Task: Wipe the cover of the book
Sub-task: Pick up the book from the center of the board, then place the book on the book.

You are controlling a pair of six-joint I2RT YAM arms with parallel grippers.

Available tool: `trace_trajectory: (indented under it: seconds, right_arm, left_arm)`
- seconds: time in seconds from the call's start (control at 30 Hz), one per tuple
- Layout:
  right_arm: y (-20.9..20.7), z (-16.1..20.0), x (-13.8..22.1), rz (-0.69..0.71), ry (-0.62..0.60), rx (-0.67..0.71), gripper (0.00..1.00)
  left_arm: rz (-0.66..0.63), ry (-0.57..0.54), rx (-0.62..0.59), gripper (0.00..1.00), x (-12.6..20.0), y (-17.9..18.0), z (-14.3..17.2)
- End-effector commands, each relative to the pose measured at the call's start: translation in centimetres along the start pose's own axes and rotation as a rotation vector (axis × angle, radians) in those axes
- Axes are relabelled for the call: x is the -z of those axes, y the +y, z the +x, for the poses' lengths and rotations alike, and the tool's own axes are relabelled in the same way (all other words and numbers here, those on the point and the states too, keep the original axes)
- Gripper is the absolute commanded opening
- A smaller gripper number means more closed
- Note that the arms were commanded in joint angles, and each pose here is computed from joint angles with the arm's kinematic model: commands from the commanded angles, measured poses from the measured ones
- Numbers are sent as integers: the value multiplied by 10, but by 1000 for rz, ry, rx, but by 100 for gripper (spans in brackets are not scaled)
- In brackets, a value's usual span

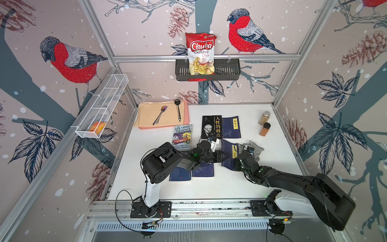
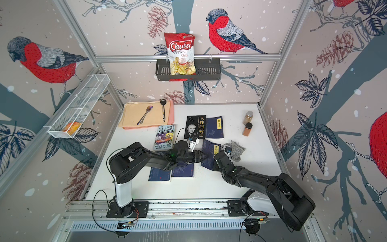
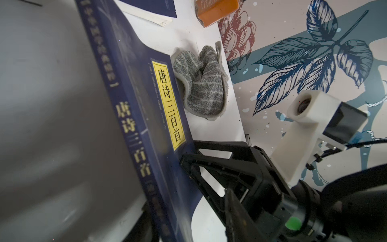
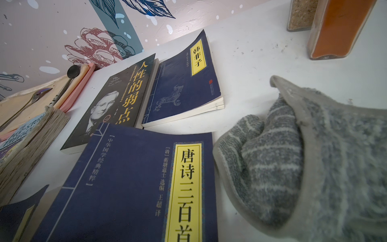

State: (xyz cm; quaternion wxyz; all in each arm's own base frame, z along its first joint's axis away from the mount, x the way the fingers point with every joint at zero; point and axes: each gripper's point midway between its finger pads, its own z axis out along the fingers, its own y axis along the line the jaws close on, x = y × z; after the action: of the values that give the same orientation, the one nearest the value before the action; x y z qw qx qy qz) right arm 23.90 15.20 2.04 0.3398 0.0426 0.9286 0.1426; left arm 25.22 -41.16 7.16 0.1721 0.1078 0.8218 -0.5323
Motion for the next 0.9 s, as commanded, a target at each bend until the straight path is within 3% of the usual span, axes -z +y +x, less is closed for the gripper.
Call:
trace_trajectory:
  seconds: [0.0,0.13,0.33,0.5,0.67,0.87]
  right_arm:
    - [-4,22,2,-5,94,8,40]
    - [-1,15,7,-23,57,2,48]
    - [6,-10,24,-61,-44,-1,50]
    - [13,-28,38,-94,-115,2,53]
    - [24,-35,39,-138,-136,17,53]
    - [42,-38,26,-149,-99,73,54]
  left_arm:
    - [-72,-19,-70,32,4,2,-6]
    - [-137,-7,-91,0,8,12,-4]
    - [-187,-2,-129,0,37,1,-10]
    - [-329,-39,-162,0,113,-9,-21]
    - [-429,-148,-66,0,197,13,-31]
    - [-526,-244,4,0,244,39,-15]
